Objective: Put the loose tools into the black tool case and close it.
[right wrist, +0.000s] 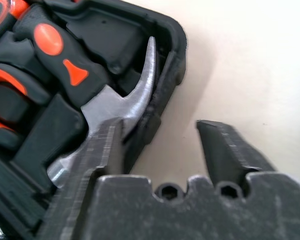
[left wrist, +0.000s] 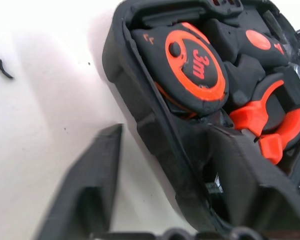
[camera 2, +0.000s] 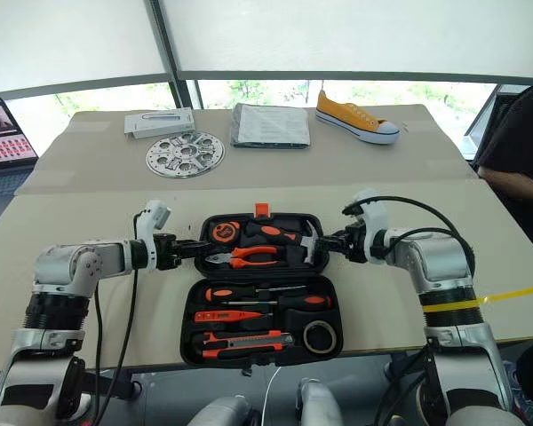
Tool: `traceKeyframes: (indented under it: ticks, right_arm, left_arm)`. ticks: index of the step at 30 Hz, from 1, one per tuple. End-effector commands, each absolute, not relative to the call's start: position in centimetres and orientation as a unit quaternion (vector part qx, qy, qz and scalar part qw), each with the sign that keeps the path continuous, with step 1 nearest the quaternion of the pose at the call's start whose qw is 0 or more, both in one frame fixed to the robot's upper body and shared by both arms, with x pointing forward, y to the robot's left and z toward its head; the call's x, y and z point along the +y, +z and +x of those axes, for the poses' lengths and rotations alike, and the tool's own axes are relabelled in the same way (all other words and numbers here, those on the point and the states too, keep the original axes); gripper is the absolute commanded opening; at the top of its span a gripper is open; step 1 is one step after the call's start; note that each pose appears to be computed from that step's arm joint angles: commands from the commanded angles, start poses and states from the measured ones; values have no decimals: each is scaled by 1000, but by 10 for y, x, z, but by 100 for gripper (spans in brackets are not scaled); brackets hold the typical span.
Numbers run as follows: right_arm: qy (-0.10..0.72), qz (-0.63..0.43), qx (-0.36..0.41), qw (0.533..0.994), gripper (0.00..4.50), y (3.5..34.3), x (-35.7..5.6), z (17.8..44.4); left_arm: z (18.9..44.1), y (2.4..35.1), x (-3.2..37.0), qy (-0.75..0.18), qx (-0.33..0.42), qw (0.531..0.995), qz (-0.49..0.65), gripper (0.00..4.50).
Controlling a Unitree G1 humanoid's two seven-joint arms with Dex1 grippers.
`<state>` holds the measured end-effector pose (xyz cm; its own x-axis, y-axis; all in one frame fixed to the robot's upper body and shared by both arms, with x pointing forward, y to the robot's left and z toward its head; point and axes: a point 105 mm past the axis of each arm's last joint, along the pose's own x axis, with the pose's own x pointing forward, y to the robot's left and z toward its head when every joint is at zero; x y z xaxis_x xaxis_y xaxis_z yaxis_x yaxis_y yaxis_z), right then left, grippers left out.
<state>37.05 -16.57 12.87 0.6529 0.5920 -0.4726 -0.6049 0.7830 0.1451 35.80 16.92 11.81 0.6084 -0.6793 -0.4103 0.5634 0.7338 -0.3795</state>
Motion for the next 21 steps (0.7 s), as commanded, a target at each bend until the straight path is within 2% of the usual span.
traceKeyframes:
  ticks: [1,2,3,4,5,9,16,21]
  right_arm:
    - [329,-22,244,912,119,134,-167,371]
    - [331,-22,244,911,93,134,-166,370]
    - [333,-27,243,911,27,134,-166,370]
    - [334,-31,242,910,24,135,-165,370]
    - [335,-32,236,911,2,137,-164,370]
    - [331,-49,196,922,2,156,-159,378]
    - [310,-128,28,942,2,217,-144,391]
    - [285,-203,-66,934,2,237,-140,392]
  left_arm:
    - [355,119,168,-355,268,890,-101,120]
    - [354,119,167,-356,267,890,-101,90]
    - [354,119,167,-357,265,890,-98,27]
    - [354,119,166,-358,262,891,-96,27]
    - [354,120,165,-360,259,891,-95,3]
    - [357,130,163,-372,223,899,-67,3]
    - [375,180,160,-365,67,929,-7,3]
    - [377,213,154,-364,-39,929,51,3]
